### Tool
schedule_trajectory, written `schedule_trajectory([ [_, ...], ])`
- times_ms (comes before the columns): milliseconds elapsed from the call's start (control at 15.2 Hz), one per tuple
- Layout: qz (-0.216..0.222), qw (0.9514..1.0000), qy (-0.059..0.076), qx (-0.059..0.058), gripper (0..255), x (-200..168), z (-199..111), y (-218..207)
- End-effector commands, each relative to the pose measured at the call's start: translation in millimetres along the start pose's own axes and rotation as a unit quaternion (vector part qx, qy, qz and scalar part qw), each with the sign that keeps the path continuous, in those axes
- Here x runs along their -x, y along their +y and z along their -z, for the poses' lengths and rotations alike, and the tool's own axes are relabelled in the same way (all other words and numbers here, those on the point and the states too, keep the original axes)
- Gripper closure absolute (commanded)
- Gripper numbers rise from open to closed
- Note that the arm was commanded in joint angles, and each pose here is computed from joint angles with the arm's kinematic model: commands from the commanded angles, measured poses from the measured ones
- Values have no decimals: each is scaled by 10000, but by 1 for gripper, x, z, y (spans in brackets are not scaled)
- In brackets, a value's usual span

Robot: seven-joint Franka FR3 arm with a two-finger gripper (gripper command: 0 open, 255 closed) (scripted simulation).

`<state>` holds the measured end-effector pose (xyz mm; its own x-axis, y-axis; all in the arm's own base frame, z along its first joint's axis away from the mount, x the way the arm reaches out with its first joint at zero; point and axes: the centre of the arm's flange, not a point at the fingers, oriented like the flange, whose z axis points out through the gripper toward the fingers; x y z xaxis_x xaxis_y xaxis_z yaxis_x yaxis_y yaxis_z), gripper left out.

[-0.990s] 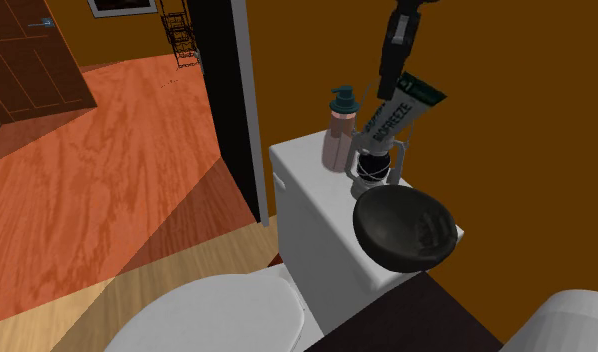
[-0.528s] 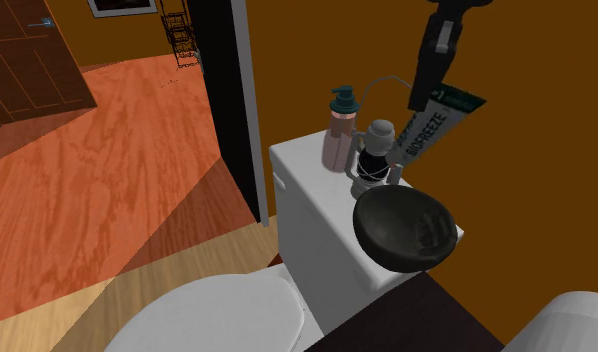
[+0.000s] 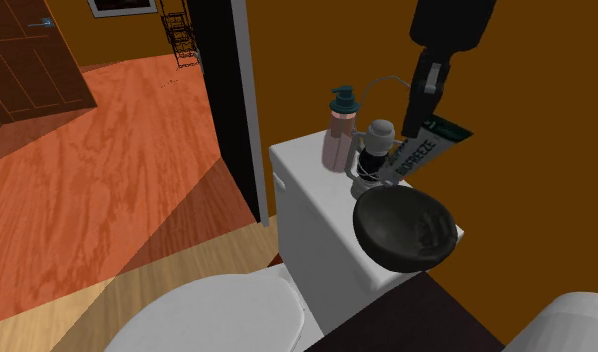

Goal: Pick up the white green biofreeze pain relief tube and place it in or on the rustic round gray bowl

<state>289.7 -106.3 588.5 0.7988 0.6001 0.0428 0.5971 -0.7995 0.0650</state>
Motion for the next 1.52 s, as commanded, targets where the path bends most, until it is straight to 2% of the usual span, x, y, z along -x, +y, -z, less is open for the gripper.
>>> schedule_trajectory([
  [0,0,10000,2,2,255,1,-10,-1],
  [660,0,10000,2,2,255,3,-63,-5],
  [1188,0,10000,2,2,255,3,-65,-5],
  [1254,0,10000,2,2,0,3,-65,-5],
  [1452,0,10000,2,2,0,3,-65,-5],
])
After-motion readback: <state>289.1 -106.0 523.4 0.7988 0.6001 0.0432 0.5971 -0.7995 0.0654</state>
